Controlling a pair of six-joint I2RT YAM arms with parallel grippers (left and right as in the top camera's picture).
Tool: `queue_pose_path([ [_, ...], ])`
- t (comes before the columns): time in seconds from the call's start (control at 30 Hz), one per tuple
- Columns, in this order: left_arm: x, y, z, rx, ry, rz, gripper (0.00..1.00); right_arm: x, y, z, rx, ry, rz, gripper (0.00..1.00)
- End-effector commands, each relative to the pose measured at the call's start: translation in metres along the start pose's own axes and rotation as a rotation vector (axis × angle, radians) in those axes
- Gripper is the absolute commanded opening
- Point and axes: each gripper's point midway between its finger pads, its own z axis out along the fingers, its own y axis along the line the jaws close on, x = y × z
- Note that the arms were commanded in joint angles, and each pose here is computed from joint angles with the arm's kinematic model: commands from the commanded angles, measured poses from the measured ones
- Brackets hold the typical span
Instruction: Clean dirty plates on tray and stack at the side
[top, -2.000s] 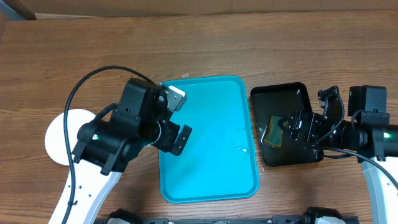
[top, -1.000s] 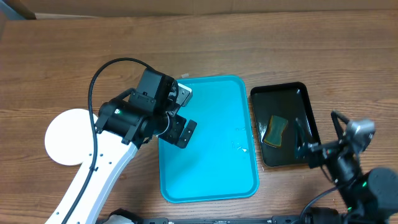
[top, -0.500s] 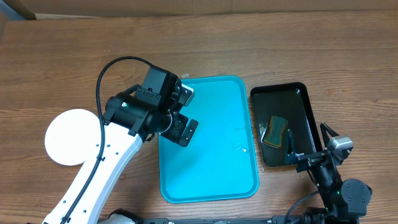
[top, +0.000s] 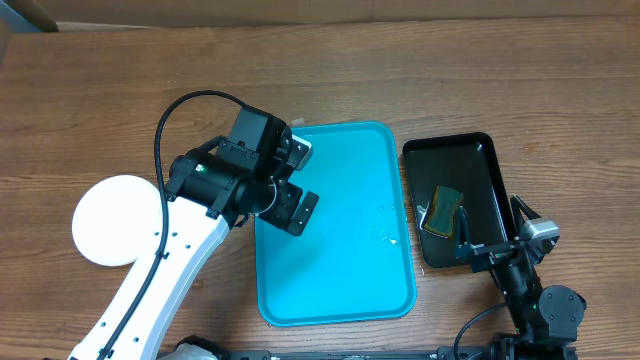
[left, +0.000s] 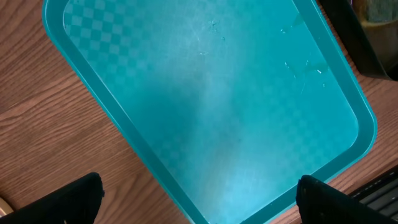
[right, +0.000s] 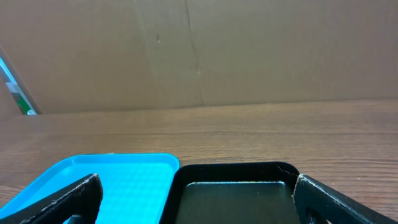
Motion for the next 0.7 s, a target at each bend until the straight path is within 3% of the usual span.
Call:
queue_pose_path([
  [0.0, -0.005, -0.001, -0.002, -0.005, -0.012, 0.023, 1.0, 0.001, 0.0, 0.0, 0.003, -0.006, 0.001, 1.0],
  [0.47, -0.004, -0.001, -0.002, -0.005, -0.012, 0.023, 1.0, 0.001, 0.0, 0.0, 0.003, -0.006, 0.001, 1.0],
  [0.67, 0.008, -0.002, -0.024, -0.045, -0.087, 0.048, 1.0, 0.001, 0.0, 0.0, 0.003, -0.006, 0.001, 1.0],
])
